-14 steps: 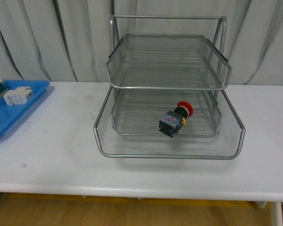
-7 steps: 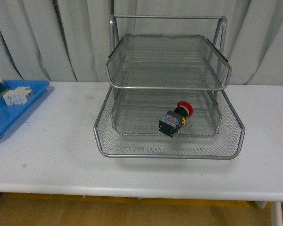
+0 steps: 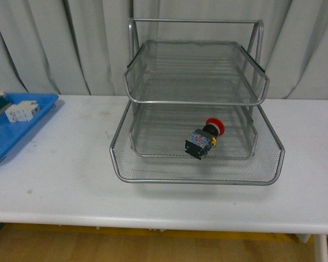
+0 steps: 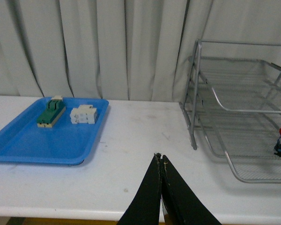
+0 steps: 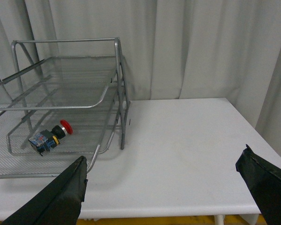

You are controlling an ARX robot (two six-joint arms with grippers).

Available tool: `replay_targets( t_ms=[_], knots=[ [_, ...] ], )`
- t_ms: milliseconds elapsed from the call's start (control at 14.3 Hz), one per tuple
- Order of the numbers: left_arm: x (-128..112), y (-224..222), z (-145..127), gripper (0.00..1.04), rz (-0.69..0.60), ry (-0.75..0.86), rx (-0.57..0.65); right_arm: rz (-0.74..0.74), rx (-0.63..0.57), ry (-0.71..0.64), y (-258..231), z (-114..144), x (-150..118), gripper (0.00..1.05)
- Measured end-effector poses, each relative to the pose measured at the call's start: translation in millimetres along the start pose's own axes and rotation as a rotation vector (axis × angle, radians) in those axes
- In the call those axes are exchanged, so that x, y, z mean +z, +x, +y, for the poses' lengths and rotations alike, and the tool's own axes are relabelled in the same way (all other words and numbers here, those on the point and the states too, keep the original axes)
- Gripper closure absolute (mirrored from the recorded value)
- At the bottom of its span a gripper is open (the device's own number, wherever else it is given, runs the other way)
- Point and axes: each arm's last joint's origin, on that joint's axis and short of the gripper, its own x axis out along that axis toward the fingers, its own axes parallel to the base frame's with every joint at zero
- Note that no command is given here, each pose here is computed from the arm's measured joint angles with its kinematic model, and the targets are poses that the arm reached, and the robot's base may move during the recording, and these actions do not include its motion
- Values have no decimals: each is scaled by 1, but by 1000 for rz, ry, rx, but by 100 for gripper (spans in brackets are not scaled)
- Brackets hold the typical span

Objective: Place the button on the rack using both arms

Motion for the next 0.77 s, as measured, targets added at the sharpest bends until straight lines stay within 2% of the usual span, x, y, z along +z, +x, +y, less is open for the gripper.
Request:
replay_targets(
  t_ms=[280, 350, 770],
  knots=[
    [-3, 0, 0, 103, 16, 0, -1, 2, 0, 0, 0, 0, 0, 6],
    [-3, 0, 0, 94, 15, 0, -1, 1, 0, 0, 0, 0, 0, 6],
    [-3, 0, 0, 19, 15, 0, -1, 0, 2, 0, 0, 0, 0, 6]
  ],
)
